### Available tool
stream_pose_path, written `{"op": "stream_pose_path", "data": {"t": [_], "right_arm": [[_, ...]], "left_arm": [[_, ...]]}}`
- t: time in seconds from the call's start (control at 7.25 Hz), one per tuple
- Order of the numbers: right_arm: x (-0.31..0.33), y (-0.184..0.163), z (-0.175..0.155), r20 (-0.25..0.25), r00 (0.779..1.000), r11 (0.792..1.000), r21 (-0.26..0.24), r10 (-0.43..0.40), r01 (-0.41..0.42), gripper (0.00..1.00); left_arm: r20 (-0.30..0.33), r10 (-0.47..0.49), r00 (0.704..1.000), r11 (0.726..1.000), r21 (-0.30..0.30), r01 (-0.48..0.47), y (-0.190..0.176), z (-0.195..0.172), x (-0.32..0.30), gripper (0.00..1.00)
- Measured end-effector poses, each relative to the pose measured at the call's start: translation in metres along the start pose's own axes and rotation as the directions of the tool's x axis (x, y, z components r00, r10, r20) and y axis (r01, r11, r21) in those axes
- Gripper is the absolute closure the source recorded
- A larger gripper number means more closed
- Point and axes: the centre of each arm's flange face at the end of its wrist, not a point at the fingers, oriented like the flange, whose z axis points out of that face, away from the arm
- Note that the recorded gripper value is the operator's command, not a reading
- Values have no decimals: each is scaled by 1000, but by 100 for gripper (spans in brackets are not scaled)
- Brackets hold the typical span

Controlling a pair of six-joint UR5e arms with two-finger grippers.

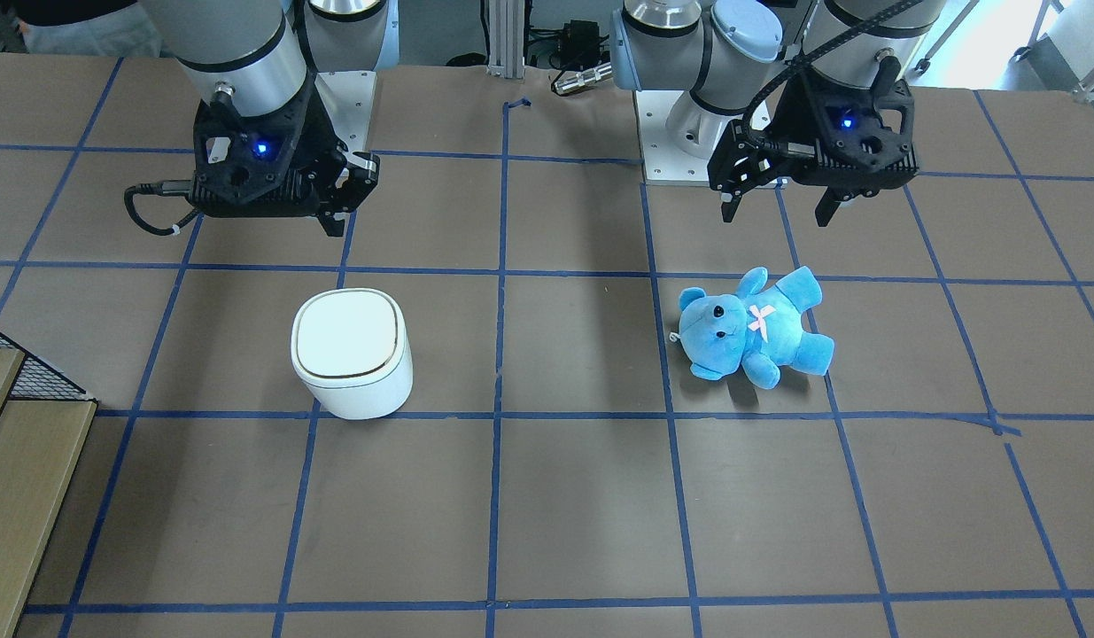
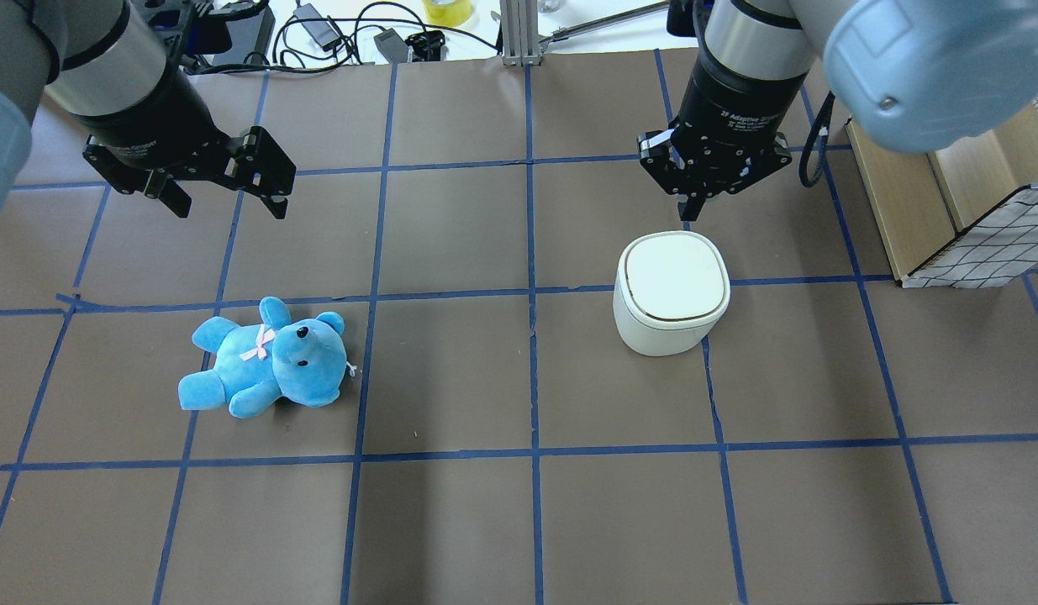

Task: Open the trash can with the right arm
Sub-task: 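Lower the right gripper onto the far edge of the lid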

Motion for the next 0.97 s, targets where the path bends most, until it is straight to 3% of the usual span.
{"op": "stream_pose_path", "data": {"t": [0.41, 0.97], "right_arm": [[22, -21, 33, 4, 999, 998, -45, 39, -39, 100], [53, -34, 80, 12, 995, 995, -32, 98, -97, 100]], "left_arm": [[0, -1, 1000, 1000, 1, 1, 0, 0, 0, 0], [0, -1, 1000, 1000, 0, 1, 0, 0, 0, 0]]}}
